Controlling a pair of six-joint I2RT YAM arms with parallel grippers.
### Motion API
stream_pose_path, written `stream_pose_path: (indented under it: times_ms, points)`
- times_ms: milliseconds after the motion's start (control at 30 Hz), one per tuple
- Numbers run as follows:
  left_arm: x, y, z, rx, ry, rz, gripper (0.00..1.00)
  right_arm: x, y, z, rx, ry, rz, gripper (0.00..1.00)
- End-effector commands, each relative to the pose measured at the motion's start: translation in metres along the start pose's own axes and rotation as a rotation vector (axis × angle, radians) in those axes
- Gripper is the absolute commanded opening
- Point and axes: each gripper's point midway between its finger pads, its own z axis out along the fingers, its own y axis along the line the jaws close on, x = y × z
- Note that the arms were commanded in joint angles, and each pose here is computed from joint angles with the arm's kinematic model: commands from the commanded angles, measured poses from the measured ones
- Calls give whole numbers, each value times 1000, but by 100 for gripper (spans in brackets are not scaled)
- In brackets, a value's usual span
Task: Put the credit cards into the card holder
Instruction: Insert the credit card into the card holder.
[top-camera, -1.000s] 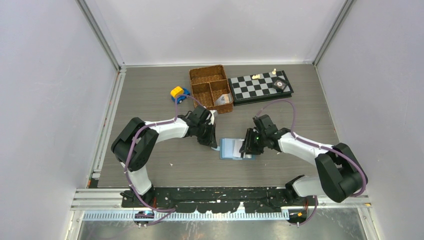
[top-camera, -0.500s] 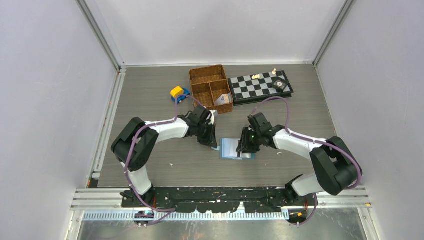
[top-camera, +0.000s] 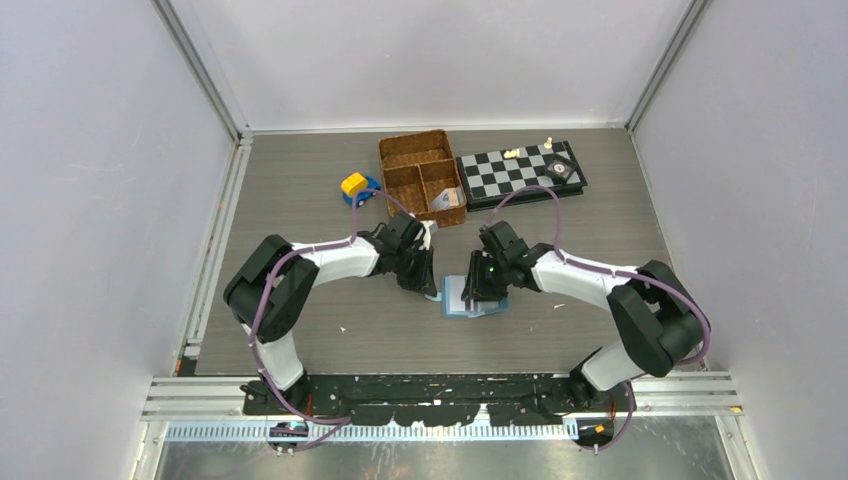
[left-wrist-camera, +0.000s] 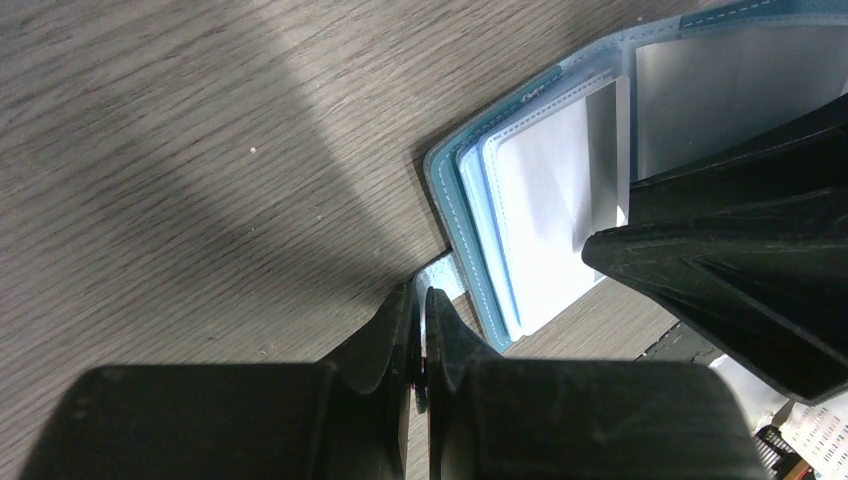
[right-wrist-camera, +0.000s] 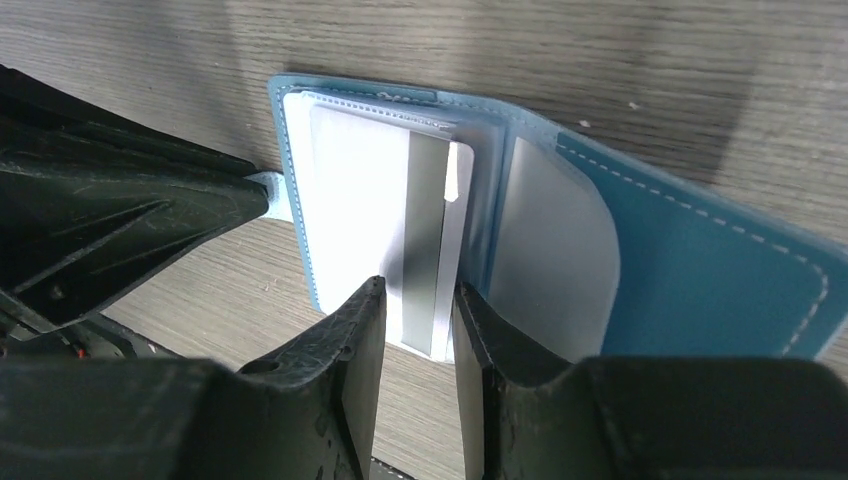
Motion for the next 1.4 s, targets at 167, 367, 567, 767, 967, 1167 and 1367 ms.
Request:
stream_pose_path:
  times_ms: [167, 367, 567, 767, 967, 1167, 1367]
  points:
    - [-1, 3, 4, -22, -12, 10, 0, -18, 20, -5, 16, -66, -76, 38]
    - [-4, -1, -3, -10, -40, 23, 0, -24, 13, -25, 60, -122, -87, 49]
    - [-6, -10, -11, 24, -54, 23, 0, -29, -8, -50, 166, -203, -85, 62]
    - [-12, -25, -23, 73, -84, 21, 0, -24, -31, -55, 259, -208, -83, 67]
    - [-20, -46, -44, 140, -117, 41, 0, -16, -42, -43, 298, -178, -65, 58]
    - [-26, -64, -67, 191, -148, 73, 0, -12, -40, -30, 267, -158, -46, 49]
    - [-32, -76, -84, 230, -175, 96, 0, -7, -38, -18, 244, -136, -32, 45]
